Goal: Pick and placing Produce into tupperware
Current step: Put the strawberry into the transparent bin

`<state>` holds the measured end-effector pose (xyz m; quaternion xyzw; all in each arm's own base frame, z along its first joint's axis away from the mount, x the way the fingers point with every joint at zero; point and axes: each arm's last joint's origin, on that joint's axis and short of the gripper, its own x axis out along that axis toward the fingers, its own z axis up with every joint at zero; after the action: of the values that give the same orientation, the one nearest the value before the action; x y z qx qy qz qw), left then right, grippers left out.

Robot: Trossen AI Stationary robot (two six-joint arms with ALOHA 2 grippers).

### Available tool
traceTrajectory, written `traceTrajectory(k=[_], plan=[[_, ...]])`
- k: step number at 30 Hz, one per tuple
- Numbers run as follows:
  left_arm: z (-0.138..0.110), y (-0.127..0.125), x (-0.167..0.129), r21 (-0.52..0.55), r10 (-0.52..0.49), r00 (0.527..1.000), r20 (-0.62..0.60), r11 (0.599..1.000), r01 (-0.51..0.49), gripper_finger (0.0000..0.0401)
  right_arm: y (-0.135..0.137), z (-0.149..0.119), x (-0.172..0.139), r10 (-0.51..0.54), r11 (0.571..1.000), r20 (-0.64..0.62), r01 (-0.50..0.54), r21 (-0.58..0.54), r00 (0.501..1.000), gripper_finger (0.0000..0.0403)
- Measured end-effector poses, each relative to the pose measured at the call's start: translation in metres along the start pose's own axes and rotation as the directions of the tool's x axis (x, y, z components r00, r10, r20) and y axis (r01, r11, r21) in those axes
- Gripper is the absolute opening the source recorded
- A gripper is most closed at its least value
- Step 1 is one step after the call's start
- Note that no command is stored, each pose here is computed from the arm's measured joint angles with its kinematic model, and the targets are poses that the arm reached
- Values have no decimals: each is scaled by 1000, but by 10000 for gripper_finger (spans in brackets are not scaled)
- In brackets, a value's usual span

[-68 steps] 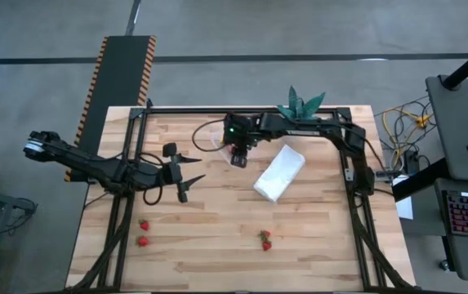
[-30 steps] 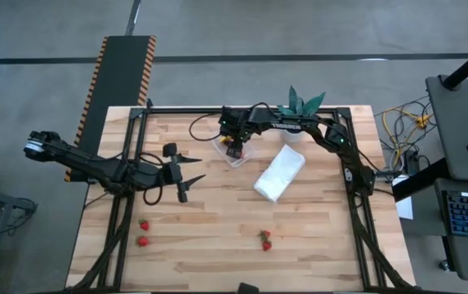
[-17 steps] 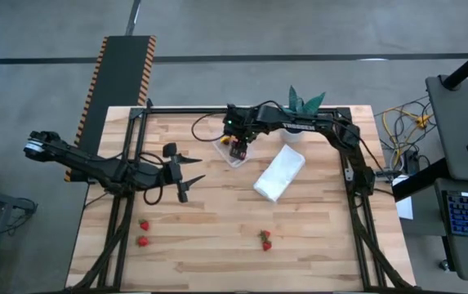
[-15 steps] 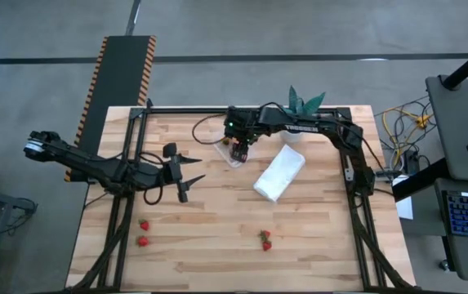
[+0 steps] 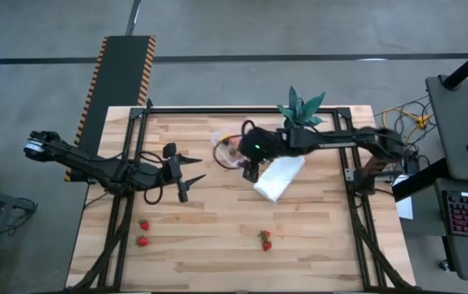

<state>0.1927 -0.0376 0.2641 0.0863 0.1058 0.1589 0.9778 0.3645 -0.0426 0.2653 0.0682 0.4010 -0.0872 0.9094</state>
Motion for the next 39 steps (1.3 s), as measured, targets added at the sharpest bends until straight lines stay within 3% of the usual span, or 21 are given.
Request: traceTrajectory(k=[10,14,18,24,28,30,32,34,36,39], plan=[[-3,-5,8,-128,11,999,-30,992,-14,219,20,-43,-25,93,996,244,-89,-27,965,182],[-11,-11,15,-226,9,997,-81,974,-27,219,20,-62,-30,110,994,294,-104,-37,949,182],[-17,-17,22,-252,-1,993,-121,967,-29,219,20,-80,-33,129,992,343,-117,-54,930,182],[-5,-17,31,-354,-14,984,-177,934,-50,219,18,-107,-34,153,988,406,-132,-79,901,182],[-8,-19,35,-513,-19,971,-237,851,-109,219,16,-118,-35,158,987,430,-136,-83,889,182],[-15,-21,36,-595,-48,960,-277,793,-131,219,16,-121,-35,160,987,443,-136,-85,882,182],[-21,-21,37,-632,-89,940,-331,760,-150,219,15,-124,-34,161,987,447,-135,-90,880,182],[-29,-18,38,-657,-99,909,-406,722,-215,219,15,-126,-33,161,987,441,-132,-96,883,182],[-36,-15,39,-698,-112,874,-473,653,-294,219,15,-126,-33,164,986,440,-132,-102,883,182],[-49,-15,36,-717,-186,786,-590,569,-403,219,15,-128,-32,163,986,434,-127,-110,886,182]])
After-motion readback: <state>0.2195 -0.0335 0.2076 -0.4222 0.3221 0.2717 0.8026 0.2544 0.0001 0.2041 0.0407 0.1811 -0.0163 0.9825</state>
